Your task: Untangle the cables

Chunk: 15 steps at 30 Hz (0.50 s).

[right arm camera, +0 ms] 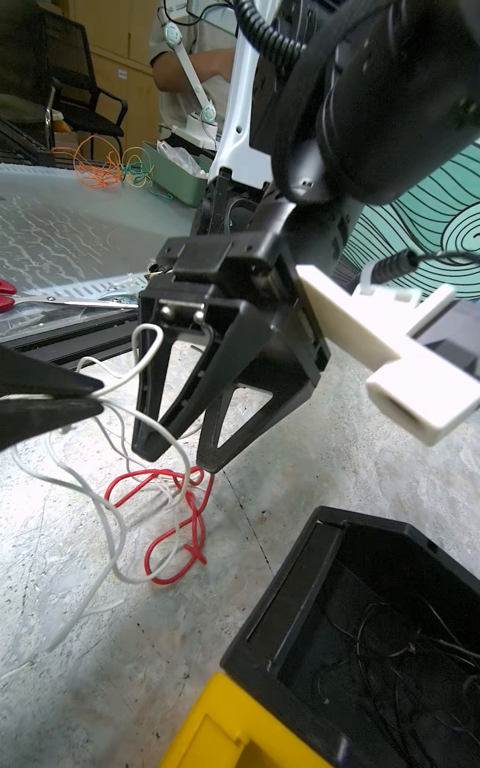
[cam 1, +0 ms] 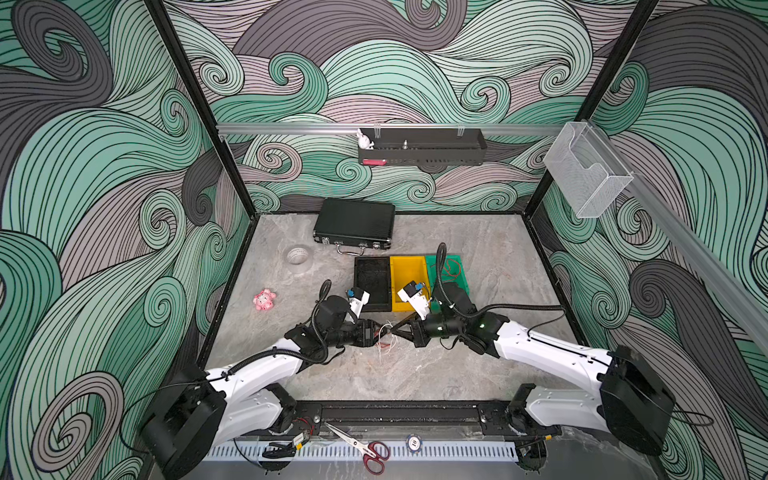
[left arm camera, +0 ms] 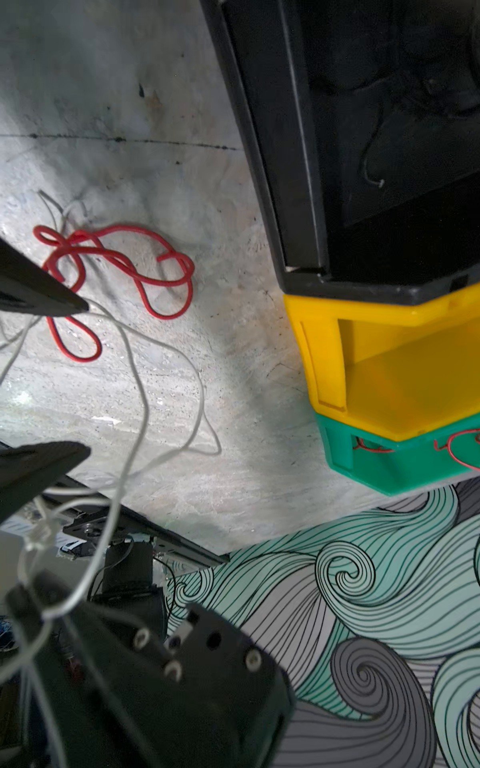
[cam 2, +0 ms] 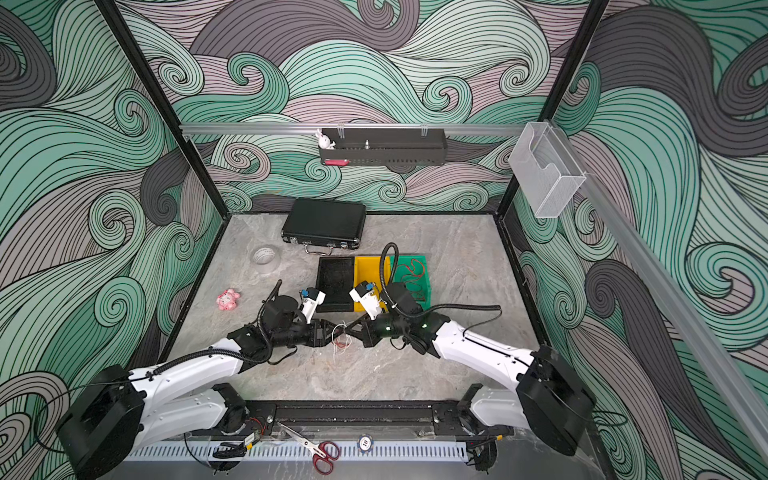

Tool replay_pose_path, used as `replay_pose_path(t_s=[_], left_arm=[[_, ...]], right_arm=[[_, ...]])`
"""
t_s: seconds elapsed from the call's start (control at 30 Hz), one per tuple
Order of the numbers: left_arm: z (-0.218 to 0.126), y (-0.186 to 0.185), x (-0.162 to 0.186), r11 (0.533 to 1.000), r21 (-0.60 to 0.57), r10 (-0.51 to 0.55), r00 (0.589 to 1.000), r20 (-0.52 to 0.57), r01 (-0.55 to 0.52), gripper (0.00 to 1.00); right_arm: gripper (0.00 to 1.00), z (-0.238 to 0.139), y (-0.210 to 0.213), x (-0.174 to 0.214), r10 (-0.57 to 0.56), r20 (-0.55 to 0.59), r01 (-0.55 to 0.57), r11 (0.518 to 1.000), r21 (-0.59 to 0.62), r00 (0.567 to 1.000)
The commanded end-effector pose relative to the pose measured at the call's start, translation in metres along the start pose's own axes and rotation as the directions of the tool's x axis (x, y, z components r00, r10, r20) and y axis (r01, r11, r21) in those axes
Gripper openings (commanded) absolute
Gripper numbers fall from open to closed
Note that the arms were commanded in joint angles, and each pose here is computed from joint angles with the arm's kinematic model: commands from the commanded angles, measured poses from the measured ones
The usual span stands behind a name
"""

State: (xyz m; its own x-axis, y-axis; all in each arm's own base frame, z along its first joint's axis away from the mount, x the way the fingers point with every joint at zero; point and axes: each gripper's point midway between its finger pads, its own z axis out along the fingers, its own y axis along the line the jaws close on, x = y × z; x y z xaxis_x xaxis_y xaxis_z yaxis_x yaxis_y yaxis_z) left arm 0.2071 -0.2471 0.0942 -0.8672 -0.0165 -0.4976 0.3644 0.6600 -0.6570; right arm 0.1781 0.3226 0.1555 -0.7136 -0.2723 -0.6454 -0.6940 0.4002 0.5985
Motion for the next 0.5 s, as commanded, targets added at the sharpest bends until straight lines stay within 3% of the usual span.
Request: replay_pose_path(t_s=[0.0,0.3,0.47], left_arm=[[0.004,0.014,0.008,0.998,-0.069,-0.007,1.000,-0.029,0.005,0.51],[0.011,0.045,0.025,0.977,-0.214,-0.033,0.993,-0.109,0.009,0.51],[0.018,0.047,0.028,0.977,-0.210,-0.050,0.991,-0.127,0.022,0.52]], right_arm=[[0.07,-0.004,0.002,-0.005,-0.009,0.030,0.010,1.000,-0.014,1.000],[0.07,-0.019,0.007,-0.011,-0.028,0.068,0.029,0.999,-0.014,0.997],[0.07,-0.024,0.010,-0.010,-0.032,0.078,0.034,0.999,-0.025,0.996]])
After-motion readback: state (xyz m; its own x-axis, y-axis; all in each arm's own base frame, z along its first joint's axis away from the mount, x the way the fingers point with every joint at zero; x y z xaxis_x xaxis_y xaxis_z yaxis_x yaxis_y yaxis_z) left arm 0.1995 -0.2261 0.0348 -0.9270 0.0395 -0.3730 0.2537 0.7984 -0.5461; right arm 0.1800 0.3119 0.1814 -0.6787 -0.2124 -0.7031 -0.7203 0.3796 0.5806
